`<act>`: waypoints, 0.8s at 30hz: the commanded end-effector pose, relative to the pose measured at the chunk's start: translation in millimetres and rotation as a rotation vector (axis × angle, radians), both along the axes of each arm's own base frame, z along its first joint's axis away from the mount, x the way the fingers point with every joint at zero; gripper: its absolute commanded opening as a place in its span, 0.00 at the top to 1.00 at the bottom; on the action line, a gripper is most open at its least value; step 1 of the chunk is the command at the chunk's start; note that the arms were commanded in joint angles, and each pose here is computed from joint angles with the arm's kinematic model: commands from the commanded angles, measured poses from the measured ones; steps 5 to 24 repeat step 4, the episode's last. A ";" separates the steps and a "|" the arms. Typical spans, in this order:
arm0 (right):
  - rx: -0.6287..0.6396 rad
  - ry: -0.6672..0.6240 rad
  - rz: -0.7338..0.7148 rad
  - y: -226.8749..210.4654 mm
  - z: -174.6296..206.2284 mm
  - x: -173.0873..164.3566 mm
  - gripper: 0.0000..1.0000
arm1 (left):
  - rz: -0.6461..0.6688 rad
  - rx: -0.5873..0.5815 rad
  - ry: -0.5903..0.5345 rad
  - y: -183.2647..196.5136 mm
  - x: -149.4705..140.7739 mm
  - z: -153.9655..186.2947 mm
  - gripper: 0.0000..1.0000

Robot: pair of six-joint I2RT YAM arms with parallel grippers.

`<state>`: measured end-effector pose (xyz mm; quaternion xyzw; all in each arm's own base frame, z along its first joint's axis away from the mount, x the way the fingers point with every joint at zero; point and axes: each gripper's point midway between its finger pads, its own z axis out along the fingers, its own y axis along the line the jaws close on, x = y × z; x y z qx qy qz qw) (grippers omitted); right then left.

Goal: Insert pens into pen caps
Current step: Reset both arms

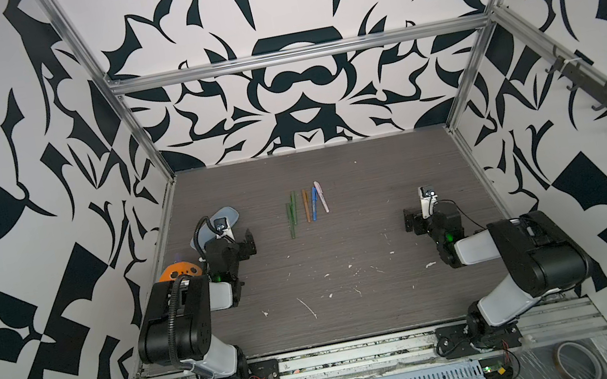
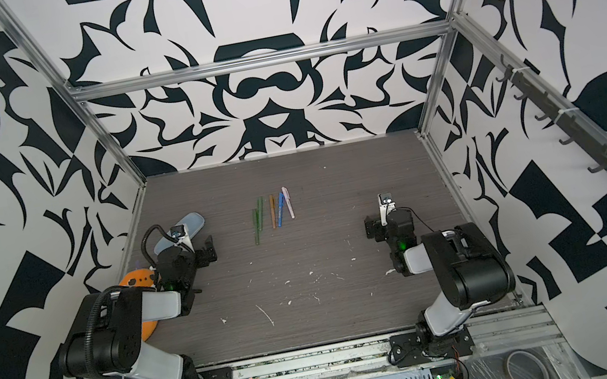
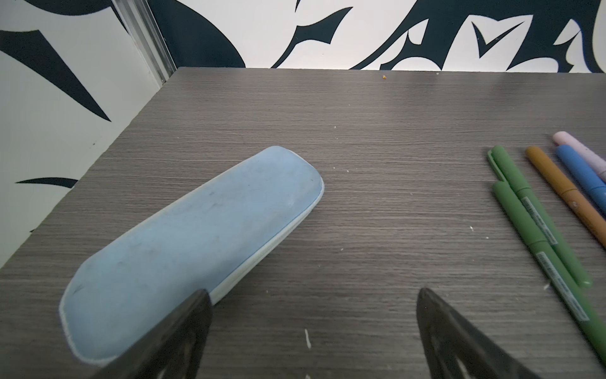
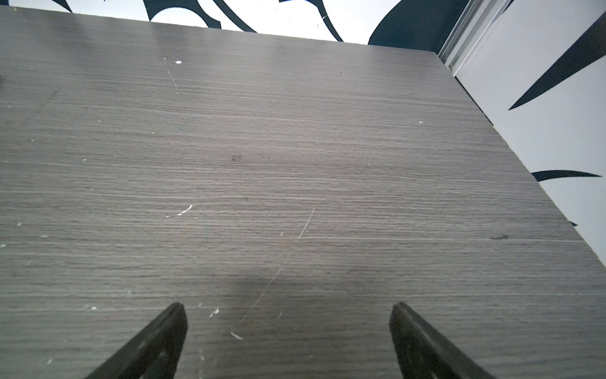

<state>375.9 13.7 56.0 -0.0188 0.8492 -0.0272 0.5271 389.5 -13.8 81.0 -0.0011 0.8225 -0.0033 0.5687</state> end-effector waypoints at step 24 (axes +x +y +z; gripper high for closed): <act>0.008 -0.077 -0.055 -7.7 22.4 11.4 0.00 | -0.010 0.000 -0.017 -0.8 4.1 6.7 0.01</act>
